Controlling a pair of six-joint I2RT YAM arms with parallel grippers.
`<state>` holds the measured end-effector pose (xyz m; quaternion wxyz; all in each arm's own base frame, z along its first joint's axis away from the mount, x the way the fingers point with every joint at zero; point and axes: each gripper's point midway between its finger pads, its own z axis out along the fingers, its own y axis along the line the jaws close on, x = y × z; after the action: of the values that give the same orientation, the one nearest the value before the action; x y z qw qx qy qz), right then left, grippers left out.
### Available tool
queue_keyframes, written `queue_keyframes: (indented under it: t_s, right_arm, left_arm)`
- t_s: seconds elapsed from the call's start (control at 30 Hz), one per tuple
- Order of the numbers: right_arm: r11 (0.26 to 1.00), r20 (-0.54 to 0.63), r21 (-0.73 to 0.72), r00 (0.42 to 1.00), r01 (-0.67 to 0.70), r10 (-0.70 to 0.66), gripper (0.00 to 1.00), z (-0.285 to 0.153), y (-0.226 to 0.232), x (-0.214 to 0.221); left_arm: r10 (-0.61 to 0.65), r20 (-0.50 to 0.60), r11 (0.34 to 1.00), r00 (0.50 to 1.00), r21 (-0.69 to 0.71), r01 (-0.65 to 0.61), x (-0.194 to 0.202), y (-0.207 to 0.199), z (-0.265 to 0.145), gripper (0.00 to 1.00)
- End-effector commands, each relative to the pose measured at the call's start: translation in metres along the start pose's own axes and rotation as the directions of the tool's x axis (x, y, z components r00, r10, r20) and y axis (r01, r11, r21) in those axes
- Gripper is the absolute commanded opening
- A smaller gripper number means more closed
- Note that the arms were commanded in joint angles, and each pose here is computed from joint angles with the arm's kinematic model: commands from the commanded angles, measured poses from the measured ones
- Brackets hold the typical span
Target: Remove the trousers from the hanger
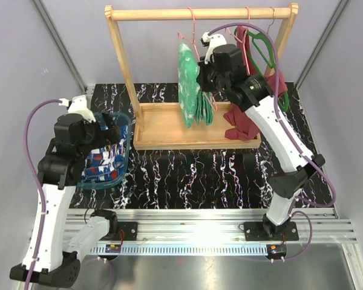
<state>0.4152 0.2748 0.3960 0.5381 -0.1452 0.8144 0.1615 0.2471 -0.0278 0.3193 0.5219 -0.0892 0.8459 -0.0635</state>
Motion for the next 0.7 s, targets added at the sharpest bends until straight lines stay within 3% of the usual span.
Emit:
queue_keyframes:
  t_s: [0.0,0.1,0.3,0.53,0.67]
  right_arm:
    - [0.997,0.303,-0.035,0.950,-0.066,0.074,0.00,-0.048,0.000,-0.082]
    - [0.991,0.411,-0.085,0.902,-0.108,0.134,0.00,-0.065,0.006,-0.108]
    - [0.980,0.486,-0.138,0.853,-0.140,0.190,0.00,-0.086,0.010,-0.133]
    - [0.976,0.544,-0.170,0.812,-0.138,0.210,0.00,-0.101,0.013,-0.153]
    - [0.967,0.546,-0.211,0.804,-0.143,0.237,0.00,-0.119,0.018,-0.160]
  left_arm:
    - [0.004,0.011,0.986,1.000,0.167,-0.006,-0.014,-0.036,0.005,0.99]
    - [0.019,0.007,0.986,1.000,0.168,-0.020,-0.020,-0.049,0.014,0.99]
    - [0.061,0.024,0.967,0.998,0.247,-0.065,-0.028,-0.094,0.024,0.99]
    - [0.047,0.158,0.902,0.986,0.418,-0.110,-0.051,-0.151,0.014,0.99]
    - [0.093,0.239,0.860,0.967,0.470,-0.199,-0.060,-0.183,0.002,0.99]
